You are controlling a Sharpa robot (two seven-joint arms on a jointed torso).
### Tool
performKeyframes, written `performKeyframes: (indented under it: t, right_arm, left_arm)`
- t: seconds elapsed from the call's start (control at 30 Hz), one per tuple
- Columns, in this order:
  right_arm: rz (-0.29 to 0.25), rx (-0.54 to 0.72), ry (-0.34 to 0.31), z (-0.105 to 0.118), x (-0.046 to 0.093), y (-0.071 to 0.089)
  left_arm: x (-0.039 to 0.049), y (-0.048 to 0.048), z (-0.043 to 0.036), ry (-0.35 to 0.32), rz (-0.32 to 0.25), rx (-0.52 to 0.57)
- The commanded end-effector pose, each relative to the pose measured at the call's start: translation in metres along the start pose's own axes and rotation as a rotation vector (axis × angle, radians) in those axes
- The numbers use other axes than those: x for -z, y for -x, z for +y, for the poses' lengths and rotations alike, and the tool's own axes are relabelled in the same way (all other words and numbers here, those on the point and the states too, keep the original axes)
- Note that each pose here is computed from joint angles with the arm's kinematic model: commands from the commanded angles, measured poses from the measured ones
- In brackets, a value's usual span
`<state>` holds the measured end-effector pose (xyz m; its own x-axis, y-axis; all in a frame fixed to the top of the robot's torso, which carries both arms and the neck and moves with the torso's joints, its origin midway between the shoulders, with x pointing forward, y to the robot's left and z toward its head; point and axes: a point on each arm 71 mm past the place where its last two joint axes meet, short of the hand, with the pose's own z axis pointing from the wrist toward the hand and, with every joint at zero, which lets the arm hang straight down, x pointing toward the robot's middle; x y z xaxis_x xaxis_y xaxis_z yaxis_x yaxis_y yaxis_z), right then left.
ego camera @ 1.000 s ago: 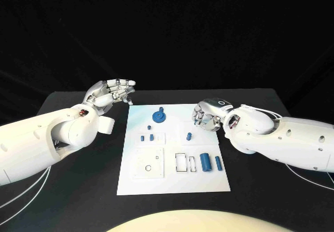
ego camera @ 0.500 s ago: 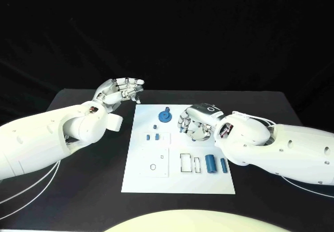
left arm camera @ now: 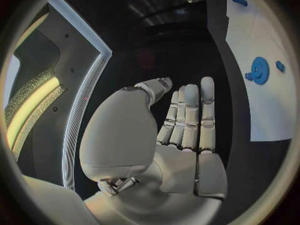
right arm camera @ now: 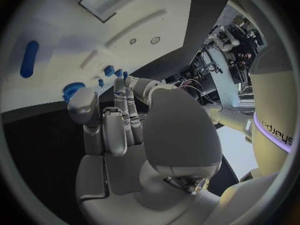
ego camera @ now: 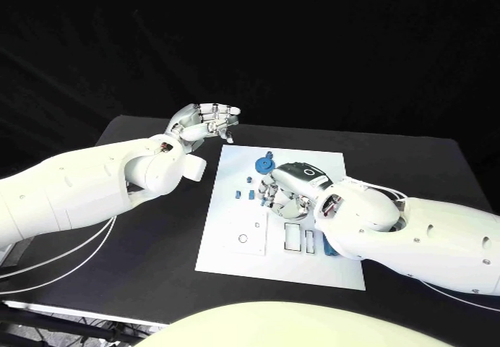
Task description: Assemble the parts on the task board
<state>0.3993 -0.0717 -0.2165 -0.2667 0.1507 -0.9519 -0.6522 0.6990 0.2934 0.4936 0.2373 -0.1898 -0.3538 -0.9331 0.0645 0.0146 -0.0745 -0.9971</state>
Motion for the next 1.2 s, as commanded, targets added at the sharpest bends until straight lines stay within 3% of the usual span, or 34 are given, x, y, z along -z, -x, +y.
performKeyframes:
  t: [0.03,0.57,1.2]
  right_arm:
    - [0.010,0.027,0.027,0.005,-0.001,-0.006]
    - [0.050,0.032,0.022,0.007,-0.005,-0.030]
    - [0.068,0.033,0.015,0.006,-0.005,-0.042]
  left_arm:
    - [-0.0010,-0.0032,-0.0008,-0.006,0.016,-0.003]
    - [-0.0020,-0.0062,0.0001,0.003,0.033,-0.002]
    - [-0.0022,-0.0057,0.0004,0.005,0.036,-0.008]
